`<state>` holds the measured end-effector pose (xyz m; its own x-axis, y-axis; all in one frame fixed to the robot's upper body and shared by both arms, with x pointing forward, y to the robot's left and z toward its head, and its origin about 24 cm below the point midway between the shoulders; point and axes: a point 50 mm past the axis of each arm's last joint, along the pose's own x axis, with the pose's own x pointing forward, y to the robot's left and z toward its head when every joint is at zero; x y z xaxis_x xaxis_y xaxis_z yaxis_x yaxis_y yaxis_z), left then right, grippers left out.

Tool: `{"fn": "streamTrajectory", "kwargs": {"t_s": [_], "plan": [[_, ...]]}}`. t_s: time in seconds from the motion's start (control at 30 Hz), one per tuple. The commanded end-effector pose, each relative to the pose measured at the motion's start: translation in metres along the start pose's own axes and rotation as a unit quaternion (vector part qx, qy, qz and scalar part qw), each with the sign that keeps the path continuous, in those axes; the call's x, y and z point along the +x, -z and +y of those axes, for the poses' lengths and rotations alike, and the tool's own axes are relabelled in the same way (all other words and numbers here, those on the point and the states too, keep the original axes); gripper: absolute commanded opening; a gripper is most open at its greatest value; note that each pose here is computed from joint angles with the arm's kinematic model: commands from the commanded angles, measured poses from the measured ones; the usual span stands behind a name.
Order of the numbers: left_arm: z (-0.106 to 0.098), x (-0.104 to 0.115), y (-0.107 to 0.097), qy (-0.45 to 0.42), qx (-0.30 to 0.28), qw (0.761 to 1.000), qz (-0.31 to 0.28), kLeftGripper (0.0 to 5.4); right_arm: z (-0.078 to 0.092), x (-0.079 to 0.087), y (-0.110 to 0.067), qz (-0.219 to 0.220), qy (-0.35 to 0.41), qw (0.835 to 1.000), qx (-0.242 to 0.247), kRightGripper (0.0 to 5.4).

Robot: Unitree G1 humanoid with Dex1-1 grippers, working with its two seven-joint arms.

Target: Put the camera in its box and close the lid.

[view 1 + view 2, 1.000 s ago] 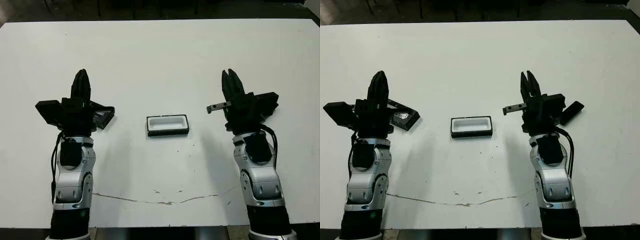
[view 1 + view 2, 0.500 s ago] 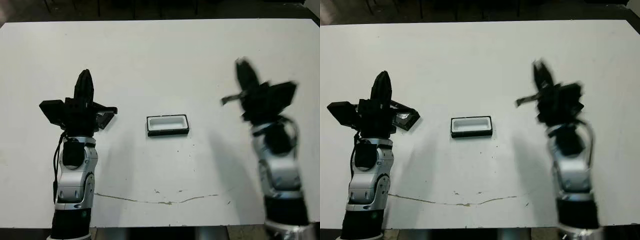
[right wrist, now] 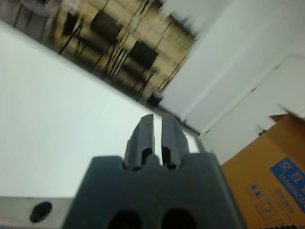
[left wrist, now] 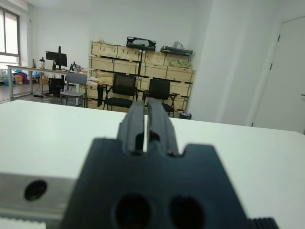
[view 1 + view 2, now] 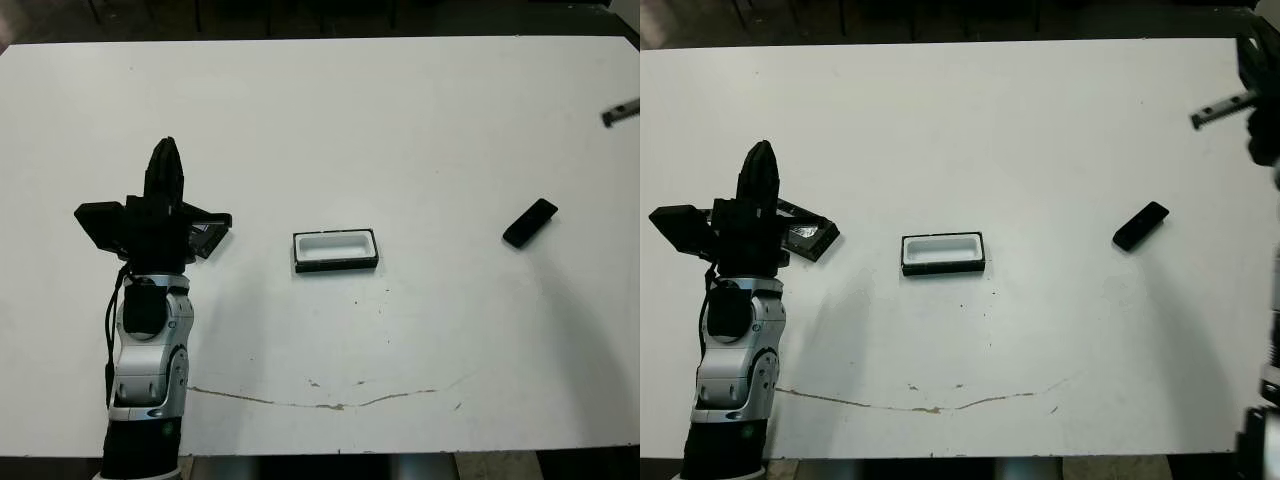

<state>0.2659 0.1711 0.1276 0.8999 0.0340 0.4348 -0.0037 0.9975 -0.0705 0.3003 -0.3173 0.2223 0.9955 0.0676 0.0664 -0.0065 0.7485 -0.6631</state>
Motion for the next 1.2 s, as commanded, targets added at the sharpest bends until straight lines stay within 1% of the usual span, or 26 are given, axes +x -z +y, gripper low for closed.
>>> {"fn": "streamTrajectory", "kwargs": {"t_s": [0.03, 0.13, 0.27, 0.3, 0.4, 0.43, 0.57, 0.77, 0.8, 0.9, 1.0, 1.13, 1.2], "plan": [[0.005, -0.004, 0.005, -0.002, 0.011, 1.0, 0.017, 0.01, -0.002, -0.011, 0.017, 0.068, -0.064, 0.995, -0.027, 0.0], [0.006, -0.004, 0.005, 0.0, 0.008, 1.0, 0.018, 0.01, -0.013, -0.018, 0.026, 0.113, -0.11, 0.985, -0.068, 0.0], [0.007, -0.003, 0.004, -0.002, 0.002, 1.0, 0.018, 0.01, -0.024, -0.024, 0.035, 0.138, -0.178, 0.971, -0.084, 0.0], [0.007, -0.003, 0.004, -0.002, 0.003, 1.0, 0.018, 0.01, -0.026, -0.026, 0.035, 0.146, -0.194, 0.965, -0.098, 0.0], [0.009, -0.003, 0.004, -0.002, 0.008, 1.0, 0.018, 0.01, -0.025, -0.03, 0.032, 0.186, -0.234, 0.945, -0.136, 0.0], [0.009, -0.003, 0.004, -0.002, 0.007, 1.0, 0.018, 0.01, -0.024, -0.032, 0.031, 0.192, -0.248, 0.938, -0.146, 0.0], [0.011, -0.004, 0.003, -0.001, 0.008, 1.0, 0.016, 0.01, -0.022, -0.035, 0.033, 0.215, -0.273, 0.923, -0.168, 0.0], [0.012, -0.004, 0.003, -0.004, 0.006, 1.0, 0.018, 0.01, -0.016, -0.035, 0.037, 0.253, -0.292, 0.908, -0.165, 0.0], [0.012, -0.004, 0.003, -0.003, 0.007, 1.0, 0.019, 0.01, -0.013, -0.034, 0.039, 0.25, -0.296, 0.908, -0.161, 0.0], [0.01, -0.004, 0.004, 0.0, 0.005, 1.0, 0.02, 0.01, -0.003, -0.03, 0.052, 0.236, -0.309, 0.913, -0.124, 0.0], [0.009, -0.004, 0.004, 0.002, 0.004, 1.0, 0.019, 0.01, 0.008, -0.025, 0.058, 0.231, -0.32, 0.91, -0.128, 0.0], [0.009, -0.005, 0.004, 0.0, 0.002, 1.0, 0.018, 0.01, 0.017, -0.019, 0.065, 0.258, -0.327, 0.901, -0.118, 0.0], [0.009, -0.005, 0.004, -0.001, 0.001, 1.0, 0.019, 0.01, 0.019, -0.017, 0.069, 0.265, -0.324, 0.901, -0.114, 0.0]]}}
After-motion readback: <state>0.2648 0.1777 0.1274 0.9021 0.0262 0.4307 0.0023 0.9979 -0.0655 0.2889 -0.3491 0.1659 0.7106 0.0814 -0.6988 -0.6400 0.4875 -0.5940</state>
